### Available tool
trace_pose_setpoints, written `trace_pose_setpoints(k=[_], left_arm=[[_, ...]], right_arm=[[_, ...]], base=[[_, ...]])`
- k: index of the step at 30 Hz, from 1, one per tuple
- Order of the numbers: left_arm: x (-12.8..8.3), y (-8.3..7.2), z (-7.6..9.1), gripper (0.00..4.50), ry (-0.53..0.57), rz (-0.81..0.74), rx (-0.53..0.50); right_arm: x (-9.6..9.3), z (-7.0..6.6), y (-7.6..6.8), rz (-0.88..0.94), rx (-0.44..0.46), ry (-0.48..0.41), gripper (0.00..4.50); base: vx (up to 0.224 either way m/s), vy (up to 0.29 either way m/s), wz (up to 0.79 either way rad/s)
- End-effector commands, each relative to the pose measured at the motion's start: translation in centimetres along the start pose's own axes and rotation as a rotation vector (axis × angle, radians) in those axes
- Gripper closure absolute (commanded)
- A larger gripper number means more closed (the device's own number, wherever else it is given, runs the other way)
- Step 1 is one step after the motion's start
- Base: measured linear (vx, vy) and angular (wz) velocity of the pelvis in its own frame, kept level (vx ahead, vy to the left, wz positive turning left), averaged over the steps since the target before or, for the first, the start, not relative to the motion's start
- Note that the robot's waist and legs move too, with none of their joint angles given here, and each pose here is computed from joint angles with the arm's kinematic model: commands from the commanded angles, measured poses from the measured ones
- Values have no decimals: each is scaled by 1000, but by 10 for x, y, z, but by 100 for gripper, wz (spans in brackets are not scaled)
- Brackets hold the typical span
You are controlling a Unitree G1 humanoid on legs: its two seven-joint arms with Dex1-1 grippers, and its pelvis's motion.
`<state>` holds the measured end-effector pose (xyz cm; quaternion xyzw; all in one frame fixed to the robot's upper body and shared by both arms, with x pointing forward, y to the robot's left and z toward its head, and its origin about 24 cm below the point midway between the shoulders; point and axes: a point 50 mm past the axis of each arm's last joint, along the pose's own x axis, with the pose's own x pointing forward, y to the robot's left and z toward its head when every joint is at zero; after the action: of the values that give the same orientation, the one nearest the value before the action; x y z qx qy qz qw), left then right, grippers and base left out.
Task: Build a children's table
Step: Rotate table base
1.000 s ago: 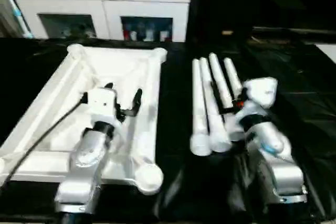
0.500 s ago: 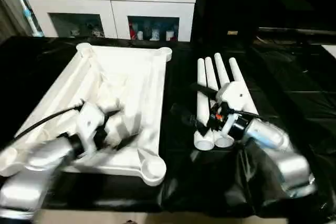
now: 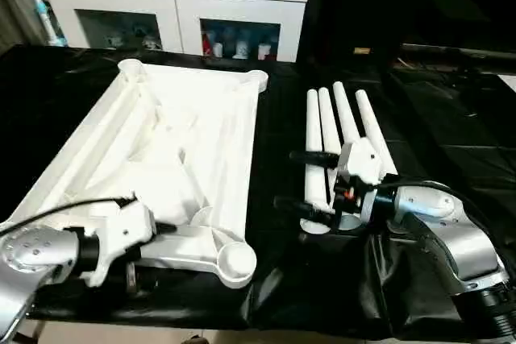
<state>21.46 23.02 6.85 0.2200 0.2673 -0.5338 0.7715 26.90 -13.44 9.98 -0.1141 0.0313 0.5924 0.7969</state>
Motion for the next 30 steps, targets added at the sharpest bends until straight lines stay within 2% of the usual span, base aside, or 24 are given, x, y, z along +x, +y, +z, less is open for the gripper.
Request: trace_pose_setpoints(k=[1, 2, 6, 12, 18, 30], left_arm=[[-1, 2, 2, 57, 18, -14, 7], [0, 1, 2, 82, 30, -36, 6], [2, 1, 2, 96, 42, -41, 10], [6, 3, -1, 166, 77, -53, 13], [7, 12, -1, 216, 89, -17, 36], [10, 15, -2, 308, 125, -62, 45]], right_arm=[[-1, 1, 5, 58, -14, 1, 0], [-3, 0, 8, 93, -10, 10, 0], [-6, 0, 12, 108, -5, 13, 0], [-10, -3, 21, 152, -16, 52, 0], [-9, -5, 26, 174, 0, 68, 0], [-9, -9, 38, 206, -4, 104, 0]], base=[[0, 0, 0], [0, 0, 0], [0, 0, 0], [0, 0, 0], [0, 0, 0], [0, 0, 0]])
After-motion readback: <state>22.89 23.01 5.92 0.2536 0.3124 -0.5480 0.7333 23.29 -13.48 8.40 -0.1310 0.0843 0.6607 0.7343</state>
